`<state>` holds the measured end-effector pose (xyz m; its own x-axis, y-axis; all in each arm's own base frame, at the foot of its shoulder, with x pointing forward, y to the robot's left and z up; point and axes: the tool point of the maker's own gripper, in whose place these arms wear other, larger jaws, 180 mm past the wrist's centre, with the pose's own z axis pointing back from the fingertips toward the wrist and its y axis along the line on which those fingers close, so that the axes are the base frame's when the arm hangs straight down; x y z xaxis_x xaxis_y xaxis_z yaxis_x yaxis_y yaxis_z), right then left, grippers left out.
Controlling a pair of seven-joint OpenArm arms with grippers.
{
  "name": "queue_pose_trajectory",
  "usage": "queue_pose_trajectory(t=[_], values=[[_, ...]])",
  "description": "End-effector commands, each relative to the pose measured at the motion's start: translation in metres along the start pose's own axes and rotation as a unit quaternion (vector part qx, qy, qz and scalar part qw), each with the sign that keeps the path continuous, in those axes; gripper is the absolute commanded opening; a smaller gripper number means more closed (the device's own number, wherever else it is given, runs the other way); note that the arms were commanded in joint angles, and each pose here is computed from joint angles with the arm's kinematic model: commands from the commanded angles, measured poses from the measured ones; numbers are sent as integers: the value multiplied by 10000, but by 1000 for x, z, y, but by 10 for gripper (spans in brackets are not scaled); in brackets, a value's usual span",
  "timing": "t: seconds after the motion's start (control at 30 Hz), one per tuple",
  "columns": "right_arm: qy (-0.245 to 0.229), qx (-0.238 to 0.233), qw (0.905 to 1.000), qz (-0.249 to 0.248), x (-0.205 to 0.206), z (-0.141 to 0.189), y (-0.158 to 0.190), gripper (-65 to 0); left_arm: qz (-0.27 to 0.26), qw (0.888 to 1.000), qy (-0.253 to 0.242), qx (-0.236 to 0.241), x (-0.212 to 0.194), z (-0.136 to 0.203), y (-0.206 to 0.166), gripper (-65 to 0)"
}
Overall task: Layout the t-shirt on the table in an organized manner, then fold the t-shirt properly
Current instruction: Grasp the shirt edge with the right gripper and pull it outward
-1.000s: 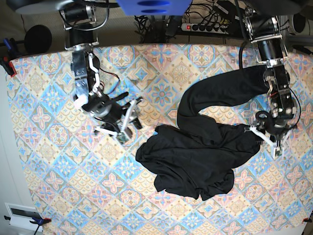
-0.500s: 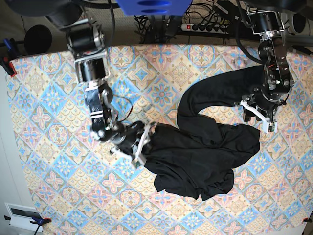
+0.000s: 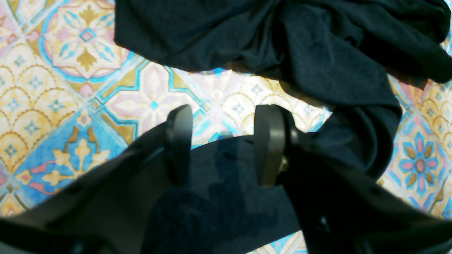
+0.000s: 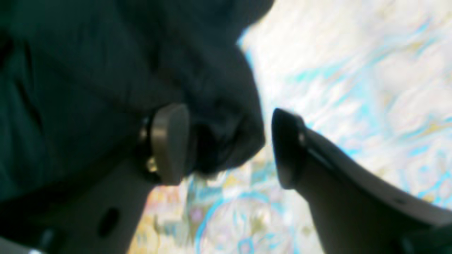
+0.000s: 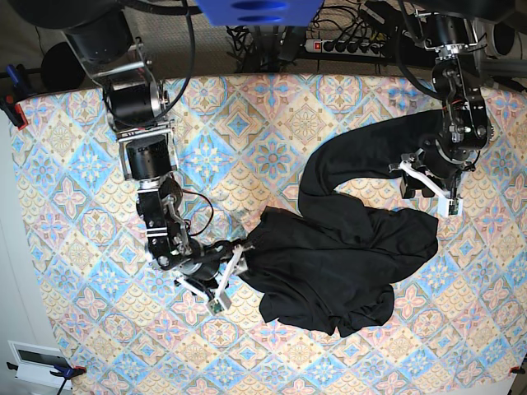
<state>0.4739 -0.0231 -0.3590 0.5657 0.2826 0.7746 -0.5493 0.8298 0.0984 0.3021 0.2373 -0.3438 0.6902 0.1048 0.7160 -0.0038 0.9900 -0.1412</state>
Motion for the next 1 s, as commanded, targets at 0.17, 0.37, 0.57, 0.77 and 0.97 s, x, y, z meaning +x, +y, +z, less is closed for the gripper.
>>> queue_pose_trajectory(t=[0.17,0.37,0.57,0.77,0.97], values=[[-189,55,9998,-87,7,-3,-1,-254,-67,9997,-245,-7,15,4,1,-375],[-219,-20,9994,-285,-13,-8,-14,-254,-67,9997,-245,-7,15,4,1,-375],[-132,1,9988,-478,-33,-14,-15,-254,-64,9996,-269,-8,17,4,1,-375],[-135,23,9984,-547,-38,-17,-13,-319,-65,9996,-285,-8,18,4,1,-375],[-160,28,9984,-548,-37,-17,-12,-462,-65,9996,-292,-8,18,4,1,-375]])
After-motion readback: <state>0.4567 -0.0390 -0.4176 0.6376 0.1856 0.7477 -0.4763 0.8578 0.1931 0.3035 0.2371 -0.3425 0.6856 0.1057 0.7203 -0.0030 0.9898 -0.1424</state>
